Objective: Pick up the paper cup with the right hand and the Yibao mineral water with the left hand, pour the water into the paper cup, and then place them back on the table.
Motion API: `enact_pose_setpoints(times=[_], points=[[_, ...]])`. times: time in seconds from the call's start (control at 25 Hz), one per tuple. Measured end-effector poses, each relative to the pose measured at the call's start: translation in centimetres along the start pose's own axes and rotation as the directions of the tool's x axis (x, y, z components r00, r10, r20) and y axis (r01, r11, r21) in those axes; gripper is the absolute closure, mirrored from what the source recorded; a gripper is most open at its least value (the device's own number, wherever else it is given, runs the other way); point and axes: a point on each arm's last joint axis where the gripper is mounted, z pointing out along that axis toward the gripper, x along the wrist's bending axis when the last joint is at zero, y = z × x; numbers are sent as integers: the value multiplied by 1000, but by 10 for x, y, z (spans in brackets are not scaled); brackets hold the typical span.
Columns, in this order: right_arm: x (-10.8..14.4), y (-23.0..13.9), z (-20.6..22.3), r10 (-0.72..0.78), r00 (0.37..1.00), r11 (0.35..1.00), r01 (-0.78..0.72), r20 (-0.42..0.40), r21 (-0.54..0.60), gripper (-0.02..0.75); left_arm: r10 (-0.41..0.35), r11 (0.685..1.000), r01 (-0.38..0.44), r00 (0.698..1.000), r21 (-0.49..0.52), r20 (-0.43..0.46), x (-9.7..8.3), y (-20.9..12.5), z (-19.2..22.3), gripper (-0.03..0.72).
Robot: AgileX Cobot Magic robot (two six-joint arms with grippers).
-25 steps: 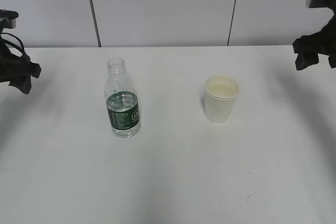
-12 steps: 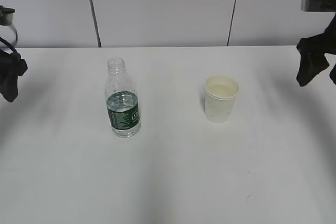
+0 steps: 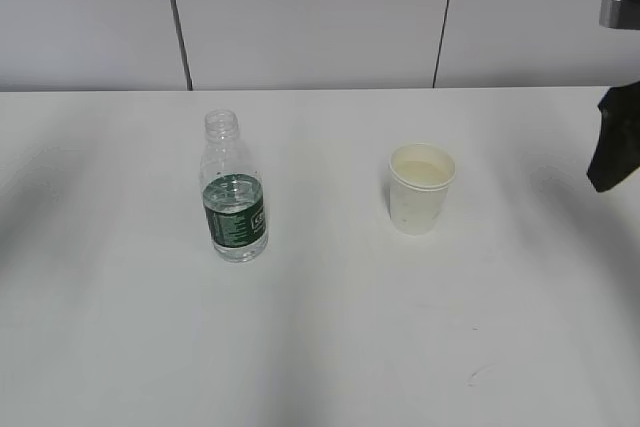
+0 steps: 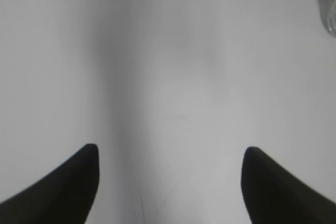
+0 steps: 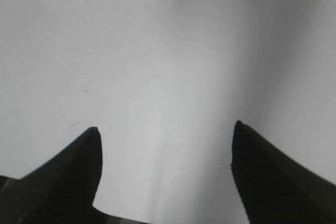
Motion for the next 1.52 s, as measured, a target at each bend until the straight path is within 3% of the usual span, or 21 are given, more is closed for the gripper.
enact_pose_setpoints(times=[0.4, 0.56, 1.04, 1.28, 1.52], points=[[23, -103, -36, -23, 1000, 996, 23, 10, -82, 144, -22, 999, 24, 998, -33, 51, -8, -90, -19, 177], [30, -138, -42, -33, 999, 991, 35, 21, -132, 144, -44, 998, 50, 993, -49, 109, -15, -122, -20, 177], [41, -220, -26, -43, 998, 974, 51, 39, -220, 144, -55, 978, 88, 983, -189, 174, -26, -204, -20, 177], [43, -241, -8, -41, 998, 968, 49, 37, -247, 144, -44, 921, 115, 980, -371, 195, -28, -231, -29, 178], [46, -255, -12, -48, 997, 917, 68, 60, -392, 144, -33, 848, 129, 981, -514, 192, -29, -253, -31, 188]])
